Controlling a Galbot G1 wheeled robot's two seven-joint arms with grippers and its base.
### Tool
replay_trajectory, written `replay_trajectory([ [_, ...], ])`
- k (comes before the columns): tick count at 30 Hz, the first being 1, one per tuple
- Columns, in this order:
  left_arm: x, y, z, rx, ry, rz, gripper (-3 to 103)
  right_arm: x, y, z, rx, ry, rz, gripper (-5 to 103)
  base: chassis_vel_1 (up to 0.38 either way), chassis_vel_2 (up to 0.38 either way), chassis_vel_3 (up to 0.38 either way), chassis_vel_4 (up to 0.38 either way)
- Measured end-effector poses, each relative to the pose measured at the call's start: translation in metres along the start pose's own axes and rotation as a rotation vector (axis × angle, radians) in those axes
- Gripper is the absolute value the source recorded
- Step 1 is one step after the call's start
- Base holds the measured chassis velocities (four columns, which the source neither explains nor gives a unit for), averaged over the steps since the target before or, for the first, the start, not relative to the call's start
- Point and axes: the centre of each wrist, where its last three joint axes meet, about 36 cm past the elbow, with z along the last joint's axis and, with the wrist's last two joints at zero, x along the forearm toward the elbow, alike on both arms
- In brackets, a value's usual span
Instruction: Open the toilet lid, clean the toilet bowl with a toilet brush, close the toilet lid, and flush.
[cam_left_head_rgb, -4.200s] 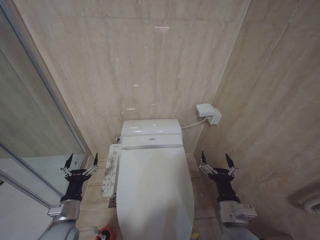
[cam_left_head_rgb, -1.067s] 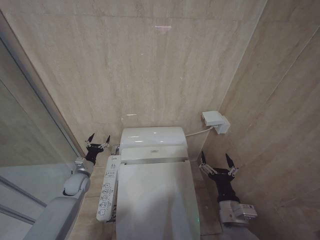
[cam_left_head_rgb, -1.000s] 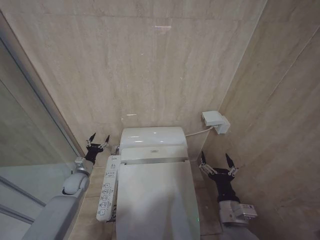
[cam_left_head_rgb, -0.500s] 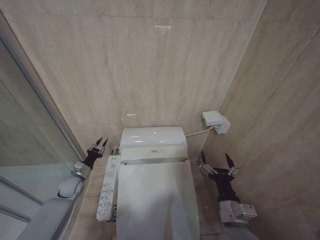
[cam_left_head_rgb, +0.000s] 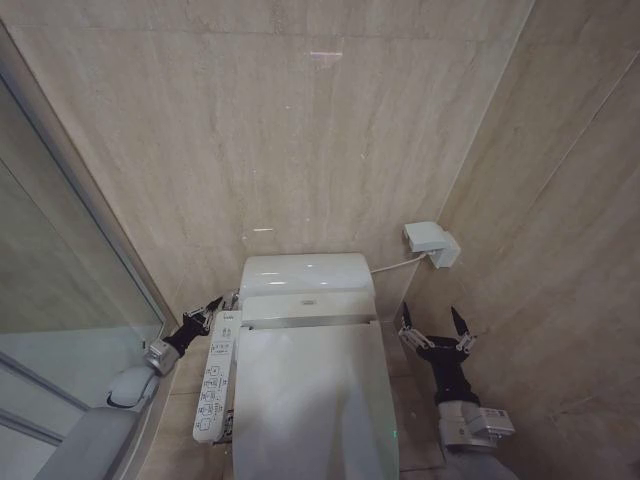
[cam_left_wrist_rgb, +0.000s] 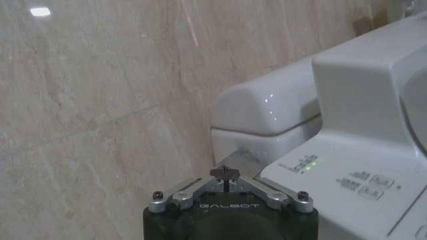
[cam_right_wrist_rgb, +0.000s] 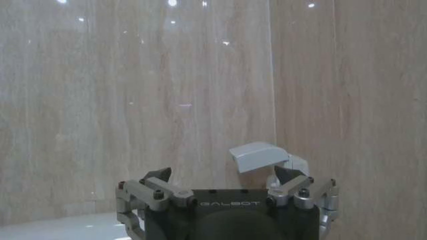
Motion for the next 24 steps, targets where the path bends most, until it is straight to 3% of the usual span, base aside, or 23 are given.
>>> replay_trajectory([
  [24, -0.017, -0.002, -0.004, -0.034, -0.016, 0.023, 0, 0.000, 0.000, 0.000, 0.000, 0.000, 0.000, 100, 0.000, 0.000, 0.000, 0.000],
])
